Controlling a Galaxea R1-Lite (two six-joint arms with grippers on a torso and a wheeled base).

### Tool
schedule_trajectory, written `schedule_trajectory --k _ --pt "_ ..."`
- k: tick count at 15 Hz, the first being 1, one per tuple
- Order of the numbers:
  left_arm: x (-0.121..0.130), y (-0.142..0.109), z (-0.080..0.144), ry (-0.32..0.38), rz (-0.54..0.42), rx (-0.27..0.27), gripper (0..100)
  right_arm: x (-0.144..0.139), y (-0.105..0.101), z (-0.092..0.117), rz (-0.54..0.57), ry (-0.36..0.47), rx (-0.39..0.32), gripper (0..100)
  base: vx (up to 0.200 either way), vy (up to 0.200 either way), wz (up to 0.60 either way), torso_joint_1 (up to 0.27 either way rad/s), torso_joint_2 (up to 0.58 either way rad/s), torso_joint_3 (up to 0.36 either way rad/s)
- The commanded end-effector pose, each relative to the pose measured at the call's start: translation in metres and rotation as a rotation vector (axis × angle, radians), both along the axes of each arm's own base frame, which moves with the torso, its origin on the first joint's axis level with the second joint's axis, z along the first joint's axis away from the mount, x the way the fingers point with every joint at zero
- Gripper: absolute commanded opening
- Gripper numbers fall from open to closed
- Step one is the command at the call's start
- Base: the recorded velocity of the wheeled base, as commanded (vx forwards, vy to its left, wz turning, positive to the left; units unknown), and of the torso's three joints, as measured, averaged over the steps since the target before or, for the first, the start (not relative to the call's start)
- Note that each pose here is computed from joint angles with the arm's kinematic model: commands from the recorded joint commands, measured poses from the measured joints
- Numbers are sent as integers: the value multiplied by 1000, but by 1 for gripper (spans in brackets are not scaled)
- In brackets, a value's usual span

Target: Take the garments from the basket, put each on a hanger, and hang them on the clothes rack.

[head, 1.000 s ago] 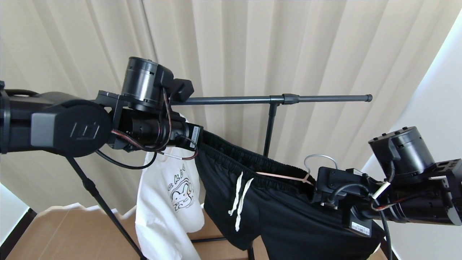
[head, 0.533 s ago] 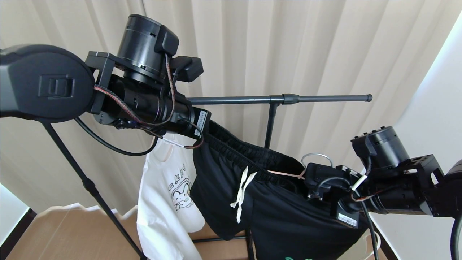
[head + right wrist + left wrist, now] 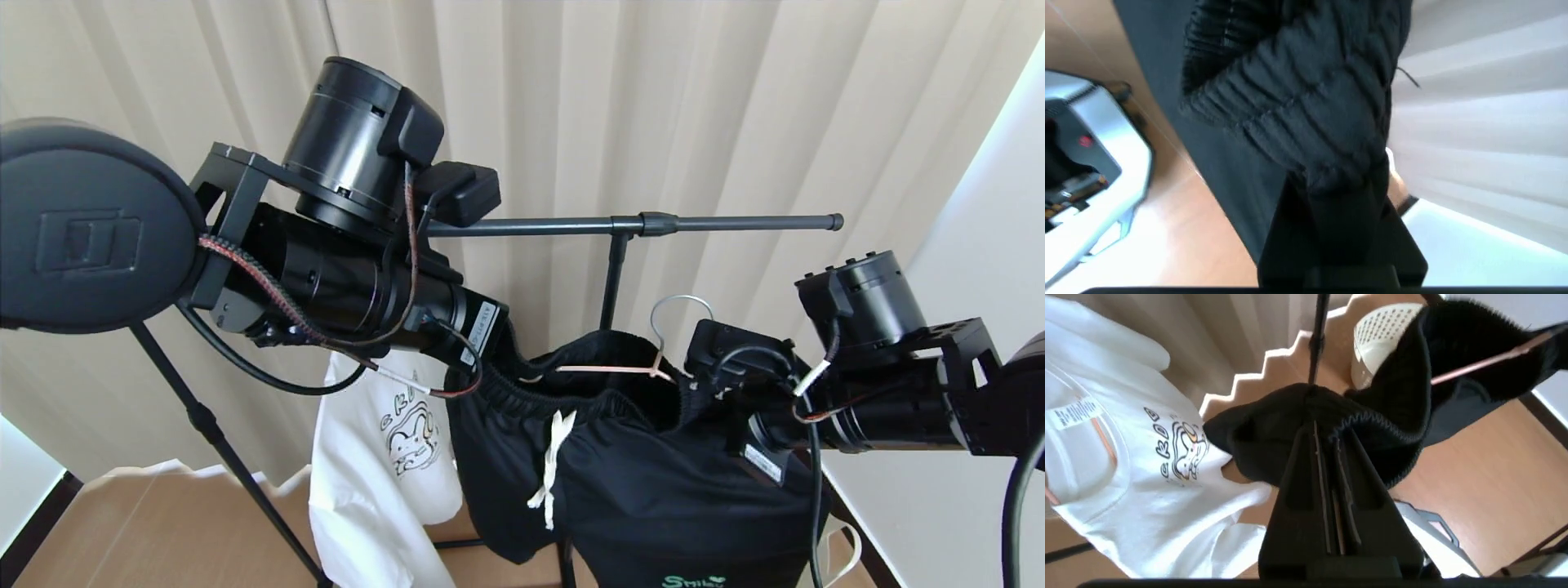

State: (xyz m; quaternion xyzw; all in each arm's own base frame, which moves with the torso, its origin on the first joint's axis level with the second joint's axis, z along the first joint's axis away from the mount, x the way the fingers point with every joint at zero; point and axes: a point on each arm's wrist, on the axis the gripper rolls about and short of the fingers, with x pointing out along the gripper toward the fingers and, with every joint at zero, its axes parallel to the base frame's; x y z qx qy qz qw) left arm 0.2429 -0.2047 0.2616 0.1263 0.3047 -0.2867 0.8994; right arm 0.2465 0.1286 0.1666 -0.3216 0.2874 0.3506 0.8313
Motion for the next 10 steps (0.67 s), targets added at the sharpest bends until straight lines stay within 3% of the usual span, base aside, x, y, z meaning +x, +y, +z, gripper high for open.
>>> schedule_trajectory --k 1,3,6,10 --pt "-12 4 -9 29 -12 26 0 -12 -5 16 10 -22 81 0 0 0 0 0 0 0" --pt "-17 9 -12 42 -10 31 0 -19 -8 23 24 -44 128 0 0 0 0 0 0 0" --pt "-21 10 -15 64 1 29 0 -19 -8 14 22 -110 182 0 0 0 0 0 0 0" --pt "-31 18 -22 104 45 17 0 -17 -6 12 -26 -105 264 0 0 0 0 0 0 0"
